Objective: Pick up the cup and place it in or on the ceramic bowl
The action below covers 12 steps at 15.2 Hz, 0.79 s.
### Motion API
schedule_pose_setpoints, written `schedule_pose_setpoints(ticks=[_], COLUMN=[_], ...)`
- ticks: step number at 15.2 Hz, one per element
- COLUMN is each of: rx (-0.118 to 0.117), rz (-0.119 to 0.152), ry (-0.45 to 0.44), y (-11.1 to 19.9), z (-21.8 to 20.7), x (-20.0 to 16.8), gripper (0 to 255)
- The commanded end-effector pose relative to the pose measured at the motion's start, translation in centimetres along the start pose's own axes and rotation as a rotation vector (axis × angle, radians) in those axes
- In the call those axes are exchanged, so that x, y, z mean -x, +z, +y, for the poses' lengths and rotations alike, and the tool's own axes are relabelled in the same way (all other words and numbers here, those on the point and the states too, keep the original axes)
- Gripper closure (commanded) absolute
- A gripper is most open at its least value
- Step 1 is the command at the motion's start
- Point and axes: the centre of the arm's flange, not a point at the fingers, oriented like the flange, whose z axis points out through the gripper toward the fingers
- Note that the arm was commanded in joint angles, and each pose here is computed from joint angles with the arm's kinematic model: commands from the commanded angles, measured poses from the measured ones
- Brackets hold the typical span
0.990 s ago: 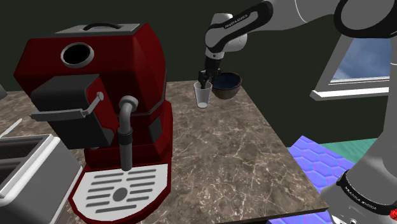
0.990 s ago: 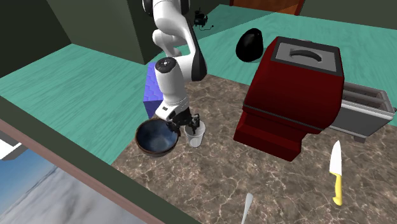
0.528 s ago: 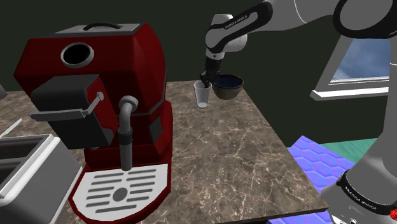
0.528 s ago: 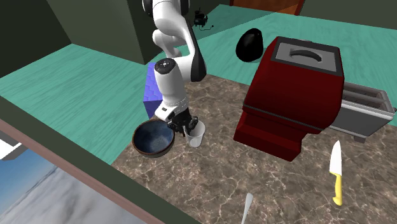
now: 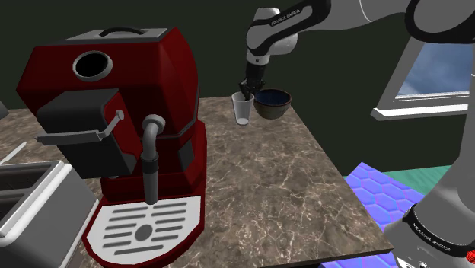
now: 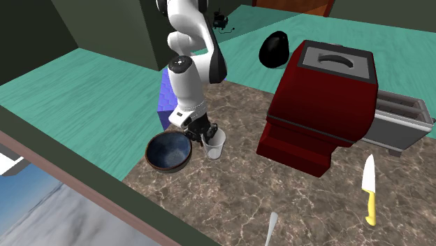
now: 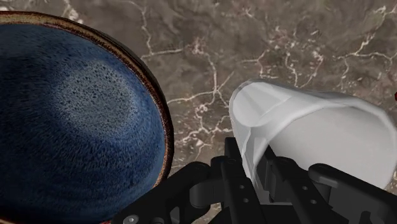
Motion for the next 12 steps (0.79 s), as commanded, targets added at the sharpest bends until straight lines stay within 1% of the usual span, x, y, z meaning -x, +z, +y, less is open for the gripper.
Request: schedule_pose_setpoints(ticks=[1,12], rx=[0.000,0.000], rz=[0.000,0.000], ry=[0.000,0.000], y=[-1.1,-6.8], z=[-0.2,-0.9], x=[-0.1,-0.6], gripper=[255,255])
